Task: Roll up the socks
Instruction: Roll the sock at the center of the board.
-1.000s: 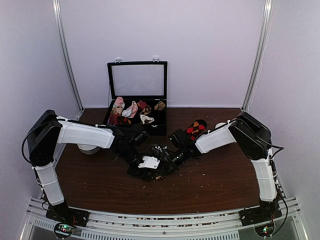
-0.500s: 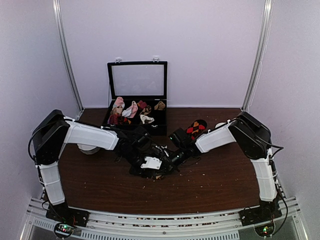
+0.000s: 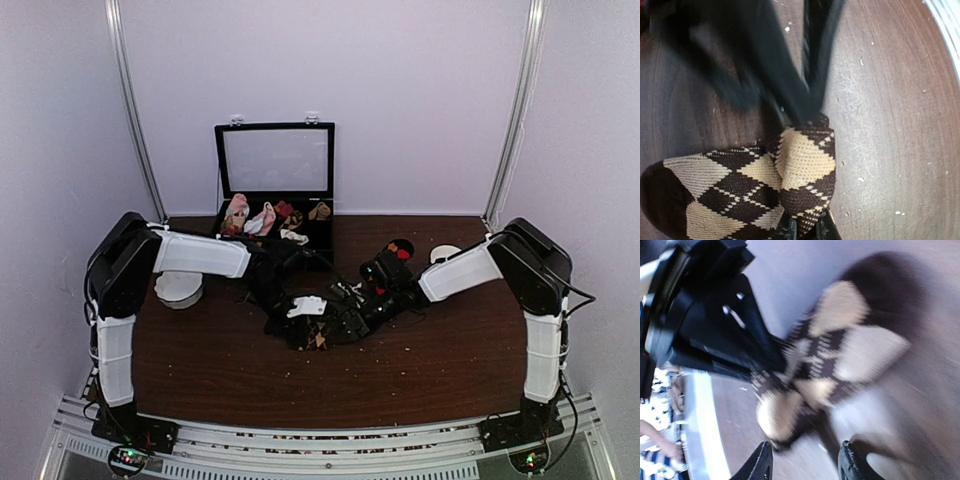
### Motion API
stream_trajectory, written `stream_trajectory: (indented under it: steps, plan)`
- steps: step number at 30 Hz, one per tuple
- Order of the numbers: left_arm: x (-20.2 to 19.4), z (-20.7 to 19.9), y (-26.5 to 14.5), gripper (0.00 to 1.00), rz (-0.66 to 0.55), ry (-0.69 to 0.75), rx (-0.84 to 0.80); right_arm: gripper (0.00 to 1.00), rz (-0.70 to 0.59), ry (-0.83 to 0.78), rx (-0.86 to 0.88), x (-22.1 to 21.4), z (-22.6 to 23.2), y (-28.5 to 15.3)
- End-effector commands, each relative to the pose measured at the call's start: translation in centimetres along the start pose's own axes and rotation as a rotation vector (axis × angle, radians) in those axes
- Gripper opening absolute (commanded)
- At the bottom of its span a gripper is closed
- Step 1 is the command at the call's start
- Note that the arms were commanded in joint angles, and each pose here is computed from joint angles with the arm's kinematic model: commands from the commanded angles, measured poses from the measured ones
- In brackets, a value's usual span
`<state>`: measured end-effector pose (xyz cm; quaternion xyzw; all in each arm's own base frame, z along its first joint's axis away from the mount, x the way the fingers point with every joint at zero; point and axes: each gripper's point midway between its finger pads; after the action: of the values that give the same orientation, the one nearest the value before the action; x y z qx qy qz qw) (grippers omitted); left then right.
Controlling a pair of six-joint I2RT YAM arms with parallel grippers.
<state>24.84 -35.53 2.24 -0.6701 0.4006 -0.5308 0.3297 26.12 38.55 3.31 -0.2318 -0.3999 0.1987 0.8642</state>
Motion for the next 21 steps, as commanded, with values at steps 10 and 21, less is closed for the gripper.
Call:
stream_trajectory:
  steps: [10,21]
  plan:
    - [-2.2,-0.3,0.0,0.07,0.069,-0.284,-0.261,1.0,-0.06,-0.105,-0.452,-3.9,-3.4,-7.2]
    - [-2.4,0.3,0.2,0.09,0.027,-0.528,-0.434,1.0,-0.731,-0.112,-0.833,1.9,-2.0,-19.7]
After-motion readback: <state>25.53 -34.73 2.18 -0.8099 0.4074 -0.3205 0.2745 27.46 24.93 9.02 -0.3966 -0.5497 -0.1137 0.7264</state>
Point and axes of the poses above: each gripper's point midway between its finger pads, its own y axis out along the fingers, its own z axis along the line the jaws close on, x = y × z, and after that the axes turned 14 degrees about -y, right-handed
